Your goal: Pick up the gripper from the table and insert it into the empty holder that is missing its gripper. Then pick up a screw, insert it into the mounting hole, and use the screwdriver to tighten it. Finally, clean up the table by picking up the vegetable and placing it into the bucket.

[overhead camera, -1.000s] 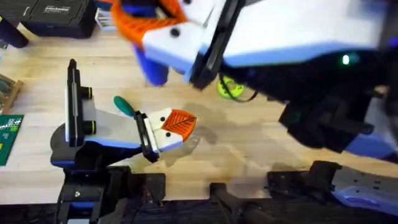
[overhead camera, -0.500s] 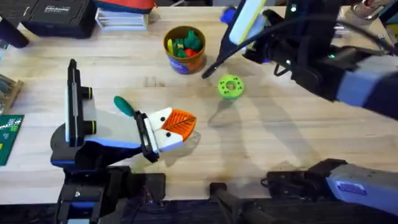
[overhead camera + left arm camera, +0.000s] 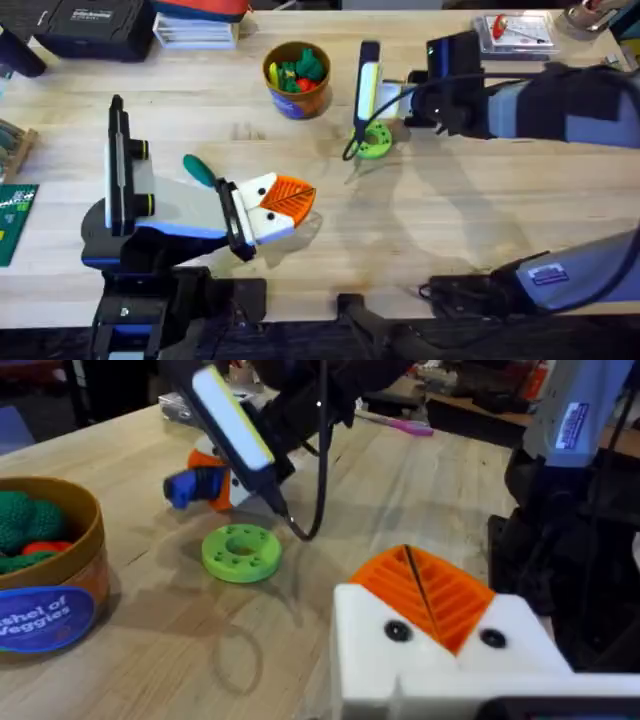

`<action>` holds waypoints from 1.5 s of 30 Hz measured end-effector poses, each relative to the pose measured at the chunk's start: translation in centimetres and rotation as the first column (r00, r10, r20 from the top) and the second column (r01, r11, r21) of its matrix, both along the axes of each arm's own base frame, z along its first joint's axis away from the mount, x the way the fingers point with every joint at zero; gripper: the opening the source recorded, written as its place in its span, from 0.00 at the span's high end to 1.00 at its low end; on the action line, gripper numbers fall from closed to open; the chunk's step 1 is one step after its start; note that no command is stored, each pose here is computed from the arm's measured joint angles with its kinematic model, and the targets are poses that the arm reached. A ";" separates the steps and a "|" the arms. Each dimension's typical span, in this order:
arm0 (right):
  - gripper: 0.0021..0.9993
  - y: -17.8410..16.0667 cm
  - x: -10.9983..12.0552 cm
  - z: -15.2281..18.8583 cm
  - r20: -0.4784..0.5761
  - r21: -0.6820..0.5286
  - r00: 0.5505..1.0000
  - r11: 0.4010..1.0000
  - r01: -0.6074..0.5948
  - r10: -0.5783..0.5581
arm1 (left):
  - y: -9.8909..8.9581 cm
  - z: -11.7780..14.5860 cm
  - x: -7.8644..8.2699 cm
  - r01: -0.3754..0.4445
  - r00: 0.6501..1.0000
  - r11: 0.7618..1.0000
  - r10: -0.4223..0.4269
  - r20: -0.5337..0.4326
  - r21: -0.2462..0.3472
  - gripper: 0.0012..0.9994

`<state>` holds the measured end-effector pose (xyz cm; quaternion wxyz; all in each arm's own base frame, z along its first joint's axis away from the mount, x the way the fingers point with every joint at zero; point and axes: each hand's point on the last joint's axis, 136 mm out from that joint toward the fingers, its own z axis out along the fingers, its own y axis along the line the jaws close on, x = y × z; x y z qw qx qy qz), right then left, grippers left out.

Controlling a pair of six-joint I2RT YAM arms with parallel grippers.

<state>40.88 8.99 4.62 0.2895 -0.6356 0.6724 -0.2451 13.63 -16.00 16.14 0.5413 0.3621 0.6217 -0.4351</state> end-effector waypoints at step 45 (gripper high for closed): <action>0.01 6.8 -12.8 15.2 -0.262 0.721 0.876 0.521 0.457 -0.404 | 0.5 0.8 1.2 -0.073 0.995 0.997 0.072 0.063 0.003 0.01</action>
